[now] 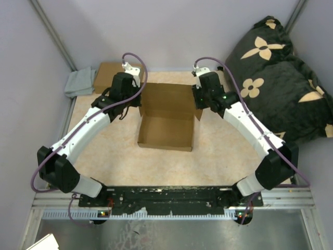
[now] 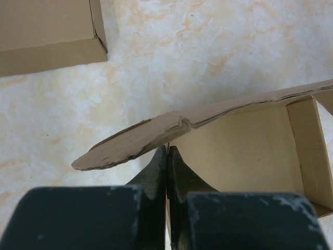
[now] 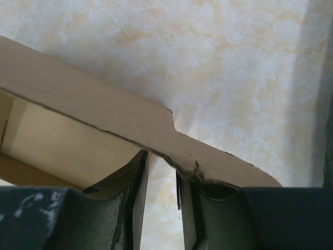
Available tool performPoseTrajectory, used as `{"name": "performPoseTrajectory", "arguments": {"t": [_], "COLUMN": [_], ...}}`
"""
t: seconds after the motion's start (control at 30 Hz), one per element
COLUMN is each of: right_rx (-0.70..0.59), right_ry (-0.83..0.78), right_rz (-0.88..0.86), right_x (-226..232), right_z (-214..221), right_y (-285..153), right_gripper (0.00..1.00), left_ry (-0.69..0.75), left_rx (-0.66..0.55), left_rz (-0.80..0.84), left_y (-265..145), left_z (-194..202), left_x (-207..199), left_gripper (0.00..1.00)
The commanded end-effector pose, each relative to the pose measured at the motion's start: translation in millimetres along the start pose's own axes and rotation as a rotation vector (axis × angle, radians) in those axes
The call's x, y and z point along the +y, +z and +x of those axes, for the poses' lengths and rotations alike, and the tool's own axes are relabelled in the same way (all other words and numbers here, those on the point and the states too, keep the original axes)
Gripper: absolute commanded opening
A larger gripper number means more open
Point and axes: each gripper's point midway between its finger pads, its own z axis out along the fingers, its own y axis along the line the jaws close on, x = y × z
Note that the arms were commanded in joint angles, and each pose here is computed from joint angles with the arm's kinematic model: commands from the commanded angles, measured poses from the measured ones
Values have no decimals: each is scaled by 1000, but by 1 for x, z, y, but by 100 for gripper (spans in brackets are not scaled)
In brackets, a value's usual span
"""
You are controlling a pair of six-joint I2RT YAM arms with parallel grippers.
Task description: Fold the paper box
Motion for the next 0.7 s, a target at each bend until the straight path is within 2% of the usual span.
{"name": "performPoseTrajectory", "arguments": {"t": [0.0,0.17,0.43,0.67], "right_rx": [71,116,51,5], "right_ry": [-13,-4,98,153], "right_rz": [28,50,-79,-72], "right_x": [-3,-5,22,24], "right_z": [5,11,-9,-20], "right_y": [0,8,6,15], "right_gripper": [27,15,13,13], "left_ry": [-27,-39,-89,-121], "left_rx": [-48,-50,-69,-83], "left_rz": [25,38,109,162], "left_y": [-7,-10,-16,-13], "left_z": [-19,-18,-19,-18], "left_x": [-5,-7,-20,-30], "left_gripper": [0,0,0,0]}}
